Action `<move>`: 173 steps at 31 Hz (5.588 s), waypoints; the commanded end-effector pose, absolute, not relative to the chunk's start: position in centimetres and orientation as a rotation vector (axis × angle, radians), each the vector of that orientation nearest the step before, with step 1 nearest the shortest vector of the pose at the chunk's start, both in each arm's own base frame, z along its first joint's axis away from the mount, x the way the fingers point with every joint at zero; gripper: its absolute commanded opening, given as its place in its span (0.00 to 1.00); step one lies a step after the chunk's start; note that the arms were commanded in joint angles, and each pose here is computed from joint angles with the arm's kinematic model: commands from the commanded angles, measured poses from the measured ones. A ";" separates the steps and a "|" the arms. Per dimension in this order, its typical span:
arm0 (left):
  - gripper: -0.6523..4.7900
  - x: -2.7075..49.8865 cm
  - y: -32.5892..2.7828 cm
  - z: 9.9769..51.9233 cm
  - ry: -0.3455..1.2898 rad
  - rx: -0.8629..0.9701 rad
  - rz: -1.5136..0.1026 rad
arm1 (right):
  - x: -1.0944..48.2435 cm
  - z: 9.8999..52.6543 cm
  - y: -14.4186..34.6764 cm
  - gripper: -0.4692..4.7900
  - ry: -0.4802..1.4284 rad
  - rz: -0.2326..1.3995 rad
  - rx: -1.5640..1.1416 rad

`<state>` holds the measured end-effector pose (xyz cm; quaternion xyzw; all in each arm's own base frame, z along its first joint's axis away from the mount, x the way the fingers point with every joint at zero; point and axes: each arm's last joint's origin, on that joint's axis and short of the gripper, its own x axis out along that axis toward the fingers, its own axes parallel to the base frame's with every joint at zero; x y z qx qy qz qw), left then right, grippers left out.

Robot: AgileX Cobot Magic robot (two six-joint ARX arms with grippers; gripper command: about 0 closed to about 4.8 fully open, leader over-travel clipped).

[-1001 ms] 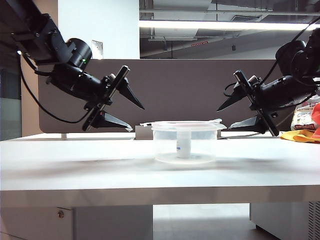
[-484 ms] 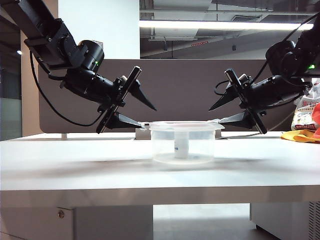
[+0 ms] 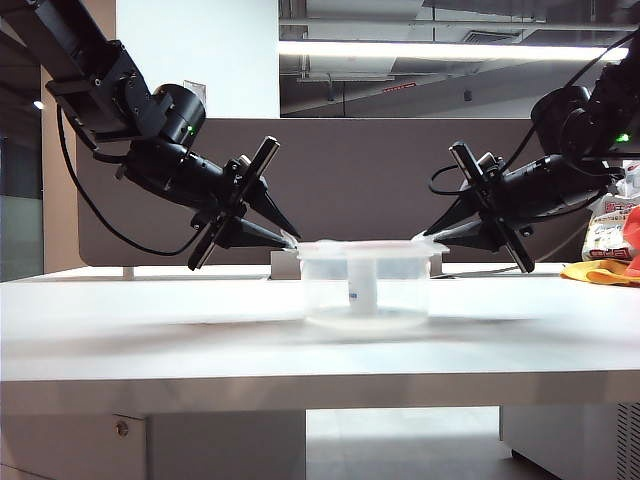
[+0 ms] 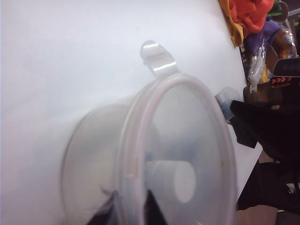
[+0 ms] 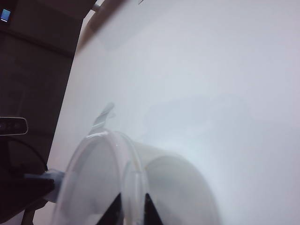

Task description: Remove the lid of the round box, pick up the small white medicine bottle inside, and place it on the table.

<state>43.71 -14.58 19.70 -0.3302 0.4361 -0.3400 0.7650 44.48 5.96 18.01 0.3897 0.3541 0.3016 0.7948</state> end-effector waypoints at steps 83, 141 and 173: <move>0.80 44.0 0.8 24.6 0.885 -0.521 -0.407 | 39.7 23.5 21.9 0.79 0.686 1.389 0.735; 0.27 35.8 -16.4 38.0 0.695 0.130 -0.649 | 45.9 33.1 -2.4 0.07 0.243 0.442 -0.004; 0.27 35.2 -16.1 36.5 0.833 0.217 -0.657 | 38.0 32.8 17.9 0.42 0.619 0.480 -0.326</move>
